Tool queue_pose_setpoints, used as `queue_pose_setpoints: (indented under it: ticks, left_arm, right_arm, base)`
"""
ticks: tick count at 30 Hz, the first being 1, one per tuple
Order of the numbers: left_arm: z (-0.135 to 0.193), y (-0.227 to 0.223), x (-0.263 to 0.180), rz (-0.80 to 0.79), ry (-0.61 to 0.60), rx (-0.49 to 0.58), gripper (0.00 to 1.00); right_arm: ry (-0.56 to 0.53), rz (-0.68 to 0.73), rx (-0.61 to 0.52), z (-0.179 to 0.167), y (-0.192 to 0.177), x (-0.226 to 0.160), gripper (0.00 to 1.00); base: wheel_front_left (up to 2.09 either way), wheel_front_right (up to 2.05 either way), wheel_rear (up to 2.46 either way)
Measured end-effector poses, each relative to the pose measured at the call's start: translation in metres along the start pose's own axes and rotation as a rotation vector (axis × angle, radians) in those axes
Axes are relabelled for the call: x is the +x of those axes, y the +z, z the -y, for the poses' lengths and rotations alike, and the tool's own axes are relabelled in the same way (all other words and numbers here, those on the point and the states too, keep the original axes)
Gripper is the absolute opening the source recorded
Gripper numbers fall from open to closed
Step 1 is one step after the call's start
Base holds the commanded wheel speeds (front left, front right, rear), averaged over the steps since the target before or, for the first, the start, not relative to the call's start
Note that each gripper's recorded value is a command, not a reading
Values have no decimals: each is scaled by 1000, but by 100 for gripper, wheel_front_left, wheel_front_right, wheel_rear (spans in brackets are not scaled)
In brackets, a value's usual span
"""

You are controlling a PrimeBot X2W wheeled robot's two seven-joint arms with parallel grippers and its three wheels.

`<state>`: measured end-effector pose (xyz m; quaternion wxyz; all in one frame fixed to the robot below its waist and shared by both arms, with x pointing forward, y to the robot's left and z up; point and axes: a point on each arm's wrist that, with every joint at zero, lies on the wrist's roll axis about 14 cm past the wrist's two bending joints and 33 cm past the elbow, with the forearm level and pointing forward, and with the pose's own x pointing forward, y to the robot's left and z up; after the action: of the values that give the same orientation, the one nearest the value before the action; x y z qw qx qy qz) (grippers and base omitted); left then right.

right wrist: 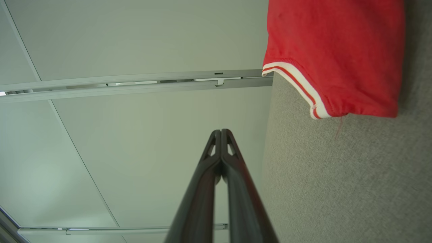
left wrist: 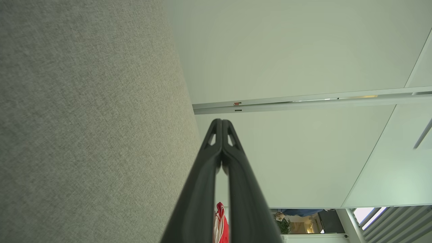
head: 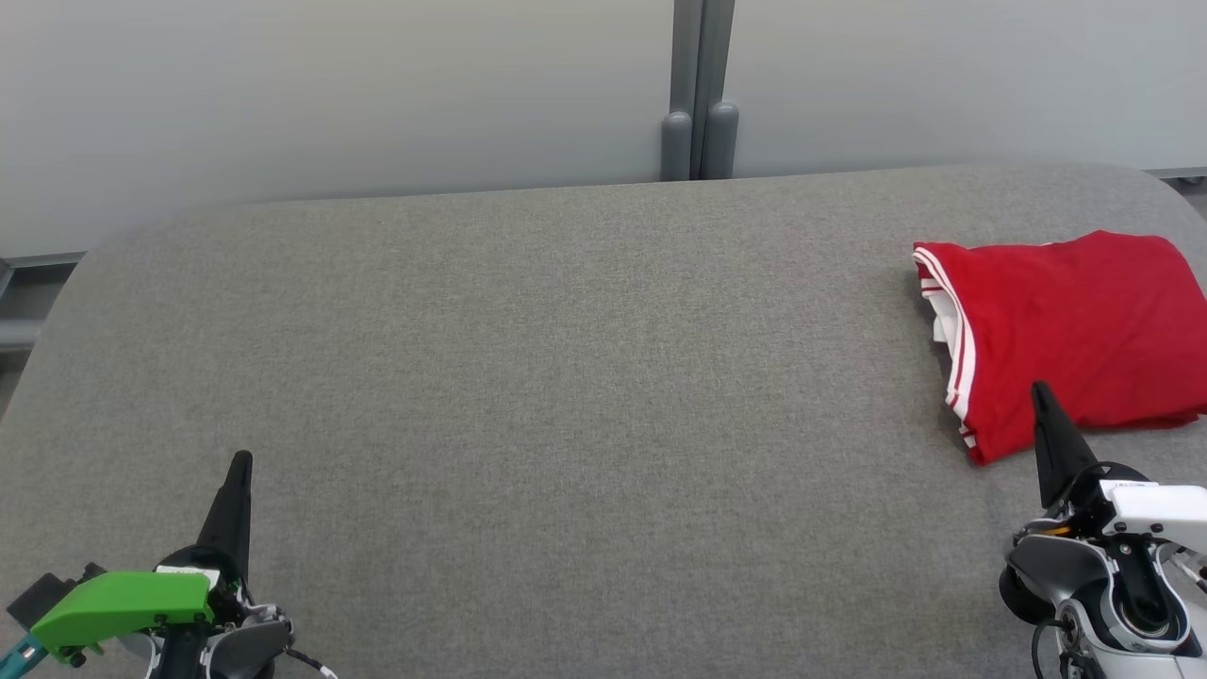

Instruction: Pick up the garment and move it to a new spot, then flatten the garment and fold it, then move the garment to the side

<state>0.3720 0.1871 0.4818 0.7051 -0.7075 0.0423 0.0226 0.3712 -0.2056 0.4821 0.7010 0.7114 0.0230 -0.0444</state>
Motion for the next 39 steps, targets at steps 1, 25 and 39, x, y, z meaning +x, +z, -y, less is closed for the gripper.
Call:
queue_pose_setpoints:
  ticks: [1, 25, 39]
  left_arm:
    - [0, 0, 0, 0, 0, 0, 0]
    - [0, 0, 0, 0, -1, 0, 0]
    - [0, 0, 0, 1, -1, 0, 0]
  right_arm:
    - [0, 0, 0, 0, 0, 0, 0]
    - [0, 1, 2, 0, 0, 0, 0]
    - [-1, 2, 4, 1, 0, 0, 0]
  base:
    - [0, 0, 0]
    - [0, 0, 0]
    - [0, 0, 0]
